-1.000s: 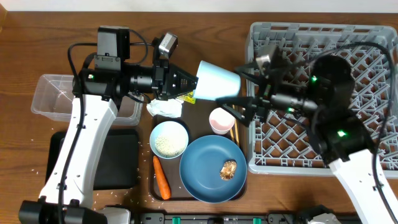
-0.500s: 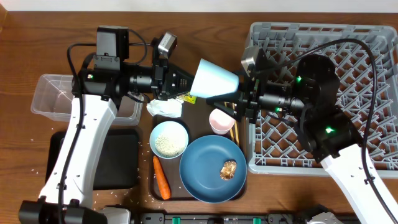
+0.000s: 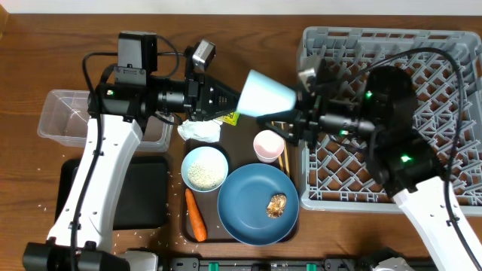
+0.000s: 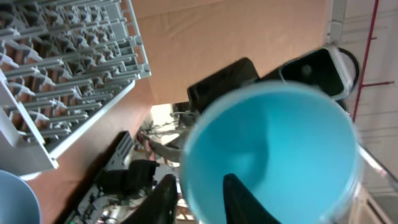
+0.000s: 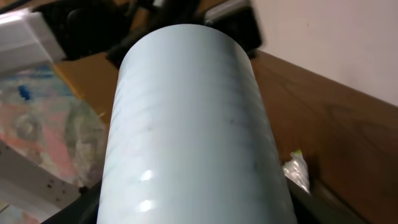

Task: Sort waste into correct bins and load items into the dishwasher rack
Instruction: 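Carry light-blue cup with right gripper into rack, place upside down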

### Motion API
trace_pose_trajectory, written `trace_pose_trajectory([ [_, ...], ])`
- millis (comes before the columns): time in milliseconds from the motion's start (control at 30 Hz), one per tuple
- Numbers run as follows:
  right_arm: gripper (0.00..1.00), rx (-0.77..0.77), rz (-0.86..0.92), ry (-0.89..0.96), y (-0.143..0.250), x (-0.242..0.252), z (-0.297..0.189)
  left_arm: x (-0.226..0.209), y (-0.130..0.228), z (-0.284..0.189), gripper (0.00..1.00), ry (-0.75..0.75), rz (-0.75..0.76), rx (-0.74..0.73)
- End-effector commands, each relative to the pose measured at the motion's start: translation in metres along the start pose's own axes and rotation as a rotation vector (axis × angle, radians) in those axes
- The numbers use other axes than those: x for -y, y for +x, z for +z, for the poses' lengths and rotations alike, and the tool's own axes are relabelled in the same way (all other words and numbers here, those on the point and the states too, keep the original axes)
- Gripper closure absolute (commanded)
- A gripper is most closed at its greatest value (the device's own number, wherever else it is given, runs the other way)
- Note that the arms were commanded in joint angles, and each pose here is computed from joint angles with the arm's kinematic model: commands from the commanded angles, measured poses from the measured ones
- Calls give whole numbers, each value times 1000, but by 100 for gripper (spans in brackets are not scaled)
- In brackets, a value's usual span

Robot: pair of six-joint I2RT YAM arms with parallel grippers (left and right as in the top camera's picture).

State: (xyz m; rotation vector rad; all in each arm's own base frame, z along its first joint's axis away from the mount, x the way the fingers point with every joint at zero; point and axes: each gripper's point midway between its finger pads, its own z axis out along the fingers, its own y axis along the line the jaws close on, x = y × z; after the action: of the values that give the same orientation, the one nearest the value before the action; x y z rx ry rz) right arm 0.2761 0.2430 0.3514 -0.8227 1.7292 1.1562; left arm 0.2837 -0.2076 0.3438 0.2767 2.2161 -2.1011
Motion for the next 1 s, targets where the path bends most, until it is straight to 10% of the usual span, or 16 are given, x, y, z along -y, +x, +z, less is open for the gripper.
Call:
trace_pose_trajectory([
  [0, 48, 33, -45, 84, -12, 10, -22, 11, 2, 0, 65, 22, 23, -13],
  [667, 43, 57, 716, 1401, 107, 99, -271, 11, 2, 0, 63, 22, 16, -13],
  [967, 42, 116, 938, 1692, 144, 101, -349, 11, 2, 0, 63, 22, 16, -13],
])
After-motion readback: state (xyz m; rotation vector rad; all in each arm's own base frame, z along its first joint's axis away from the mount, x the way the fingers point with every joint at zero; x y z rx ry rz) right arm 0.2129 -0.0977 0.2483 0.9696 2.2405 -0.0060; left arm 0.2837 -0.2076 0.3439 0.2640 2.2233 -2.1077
